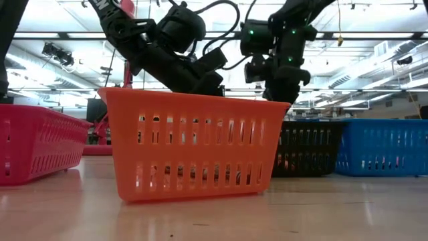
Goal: Sort crayons
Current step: Put the pink crayon into the red basket
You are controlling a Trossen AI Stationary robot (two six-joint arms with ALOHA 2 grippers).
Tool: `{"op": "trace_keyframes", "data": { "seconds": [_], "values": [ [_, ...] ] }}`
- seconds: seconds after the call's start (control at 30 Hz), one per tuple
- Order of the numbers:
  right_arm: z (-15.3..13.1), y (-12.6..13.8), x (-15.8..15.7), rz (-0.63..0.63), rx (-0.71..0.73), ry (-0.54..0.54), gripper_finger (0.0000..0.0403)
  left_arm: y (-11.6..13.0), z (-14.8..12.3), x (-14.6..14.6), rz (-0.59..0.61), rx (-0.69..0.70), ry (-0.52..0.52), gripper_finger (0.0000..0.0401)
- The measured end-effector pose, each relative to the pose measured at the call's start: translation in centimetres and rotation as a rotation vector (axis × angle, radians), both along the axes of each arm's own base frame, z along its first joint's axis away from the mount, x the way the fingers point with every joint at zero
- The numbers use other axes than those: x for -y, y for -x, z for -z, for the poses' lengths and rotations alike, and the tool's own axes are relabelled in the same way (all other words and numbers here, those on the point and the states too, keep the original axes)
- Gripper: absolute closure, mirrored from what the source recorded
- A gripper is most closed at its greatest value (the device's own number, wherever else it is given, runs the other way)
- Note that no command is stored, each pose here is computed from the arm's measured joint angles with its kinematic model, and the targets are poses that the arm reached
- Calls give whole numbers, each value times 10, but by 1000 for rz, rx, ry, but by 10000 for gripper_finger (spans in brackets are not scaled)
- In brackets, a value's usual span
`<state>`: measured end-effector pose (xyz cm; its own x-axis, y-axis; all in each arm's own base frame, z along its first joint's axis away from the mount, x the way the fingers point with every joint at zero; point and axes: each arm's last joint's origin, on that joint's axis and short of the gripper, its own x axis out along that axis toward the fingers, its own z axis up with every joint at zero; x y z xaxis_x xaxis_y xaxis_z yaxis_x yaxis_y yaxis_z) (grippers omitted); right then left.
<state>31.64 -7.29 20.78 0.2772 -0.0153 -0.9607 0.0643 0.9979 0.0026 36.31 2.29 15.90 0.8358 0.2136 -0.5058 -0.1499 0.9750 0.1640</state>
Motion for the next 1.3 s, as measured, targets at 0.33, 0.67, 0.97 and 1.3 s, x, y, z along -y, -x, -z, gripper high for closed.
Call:
{"op": "trace_keyframes", "data": {
  "seconds": [0.33, 0.67, 0.97, 1.3],
  "values": [
    [-1, -8, -24, -49, 36, 26, 378, -1, -2, 1, 2, 23, -2, 248],
    [-2, -11, -27, -62, 62, 8, 378, -2, -3, 1, 2, 36, -3, 248],
    [-5, -13, -28, -68, 103, 2, 378, -2, -3, 1, 4, 33, -6, 248],
    [-11, -15, -29, -82, 157, -27, 378, -2, -3, 1, 3, 31, -5, 262]
  ]
}}
